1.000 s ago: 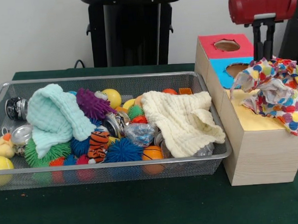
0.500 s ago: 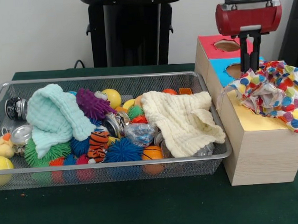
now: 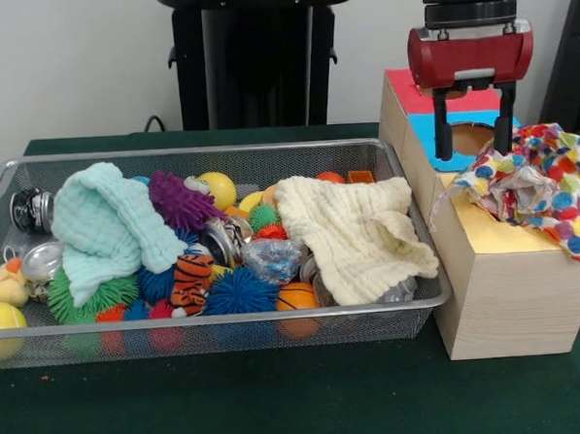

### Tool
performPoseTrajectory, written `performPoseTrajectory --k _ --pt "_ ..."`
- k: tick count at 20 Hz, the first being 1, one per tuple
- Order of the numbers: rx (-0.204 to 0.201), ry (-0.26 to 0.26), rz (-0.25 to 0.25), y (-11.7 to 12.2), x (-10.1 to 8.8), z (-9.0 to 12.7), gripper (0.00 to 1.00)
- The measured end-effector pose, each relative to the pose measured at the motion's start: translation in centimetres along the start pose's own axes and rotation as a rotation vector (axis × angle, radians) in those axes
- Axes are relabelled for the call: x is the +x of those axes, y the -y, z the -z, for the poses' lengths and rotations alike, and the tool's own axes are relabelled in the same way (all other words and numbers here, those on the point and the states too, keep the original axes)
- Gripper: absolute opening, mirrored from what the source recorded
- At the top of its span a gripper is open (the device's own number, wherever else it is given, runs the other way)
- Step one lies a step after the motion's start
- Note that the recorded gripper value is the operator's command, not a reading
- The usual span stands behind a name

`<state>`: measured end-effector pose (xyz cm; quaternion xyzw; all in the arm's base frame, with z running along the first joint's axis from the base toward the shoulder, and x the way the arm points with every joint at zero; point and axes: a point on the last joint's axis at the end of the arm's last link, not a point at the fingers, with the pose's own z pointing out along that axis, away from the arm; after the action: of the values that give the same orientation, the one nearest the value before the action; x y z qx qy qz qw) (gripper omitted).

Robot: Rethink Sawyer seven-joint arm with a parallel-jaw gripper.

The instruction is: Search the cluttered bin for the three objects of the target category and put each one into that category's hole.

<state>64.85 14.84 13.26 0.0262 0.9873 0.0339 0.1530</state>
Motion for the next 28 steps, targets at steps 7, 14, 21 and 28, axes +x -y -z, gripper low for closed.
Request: performPoseTrajectory --k 7,14,21,28 --pt "0.001 -0.003 0.000 0.1 0.1 -0.1 1.00" --pt "0.006 0.018 -0.002 0.5 -0.7 1.0 1.00" --pt "0.027 -0.007 -0.012 1.5 -1.5 3.2 1.00" --pt "0.066 -0.091 -0.036 3.4 -2.0 6.2 1.00"
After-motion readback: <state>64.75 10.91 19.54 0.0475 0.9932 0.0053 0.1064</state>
